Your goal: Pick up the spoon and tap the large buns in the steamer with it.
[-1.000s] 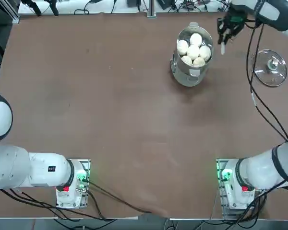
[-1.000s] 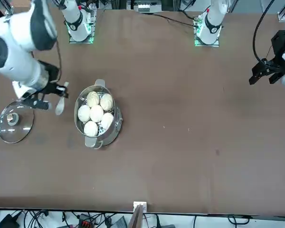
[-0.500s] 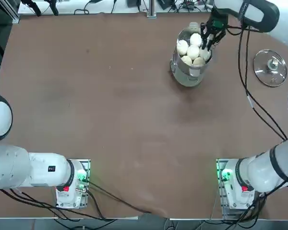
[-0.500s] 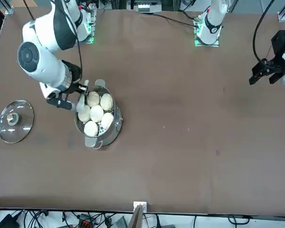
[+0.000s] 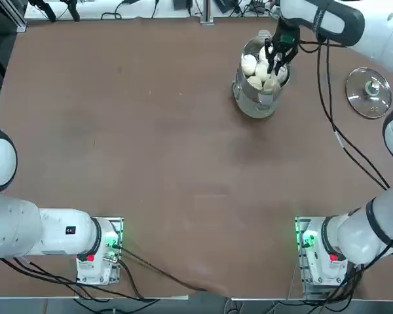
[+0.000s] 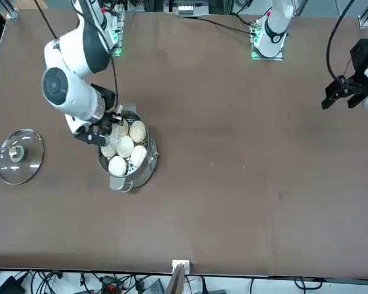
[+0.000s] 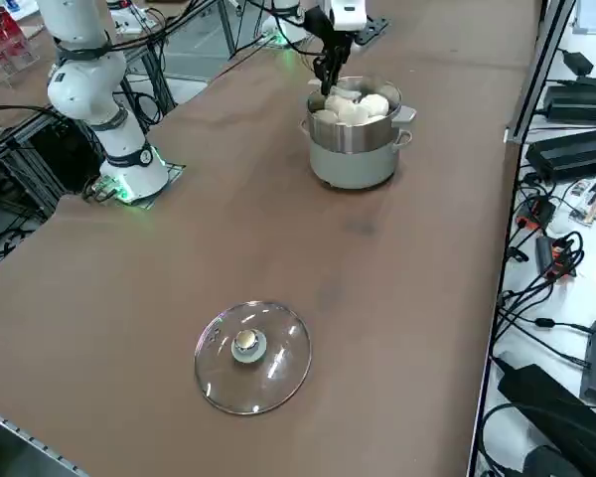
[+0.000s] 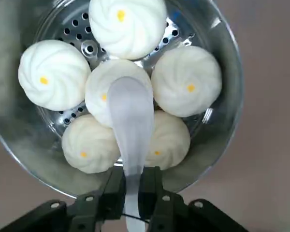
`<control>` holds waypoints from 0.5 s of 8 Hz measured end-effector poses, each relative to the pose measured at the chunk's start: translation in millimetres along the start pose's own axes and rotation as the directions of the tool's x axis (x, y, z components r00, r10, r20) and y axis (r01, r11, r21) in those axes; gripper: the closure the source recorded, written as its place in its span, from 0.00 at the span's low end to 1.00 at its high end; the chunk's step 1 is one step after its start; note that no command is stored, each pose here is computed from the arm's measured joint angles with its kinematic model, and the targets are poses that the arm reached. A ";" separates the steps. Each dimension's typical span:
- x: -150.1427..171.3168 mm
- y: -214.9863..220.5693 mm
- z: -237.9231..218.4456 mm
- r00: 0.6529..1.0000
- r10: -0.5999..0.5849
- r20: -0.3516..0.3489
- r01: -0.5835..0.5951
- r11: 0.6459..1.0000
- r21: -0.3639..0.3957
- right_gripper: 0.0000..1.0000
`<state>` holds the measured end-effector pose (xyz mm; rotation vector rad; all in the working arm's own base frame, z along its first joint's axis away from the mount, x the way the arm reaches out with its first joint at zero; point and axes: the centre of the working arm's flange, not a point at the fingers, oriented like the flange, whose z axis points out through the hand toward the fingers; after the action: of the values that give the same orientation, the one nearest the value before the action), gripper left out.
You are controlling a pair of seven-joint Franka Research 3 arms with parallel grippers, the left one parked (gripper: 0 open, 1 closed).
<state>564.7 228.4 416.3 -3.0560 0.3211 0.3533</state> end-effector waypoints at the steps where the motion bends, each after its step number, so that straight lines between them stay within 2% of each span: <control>1: 0.7 -6.0 3.0 1.000 -0.008 0.002 0.008 1.000 -0.003 0.82; 4: 8.8 -16.5 20.7 1.000 -0.010 0.020 0.010 1.000 0.002 0.82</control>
<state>572.0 244.2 394.5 -3.0493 0.3055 0.3824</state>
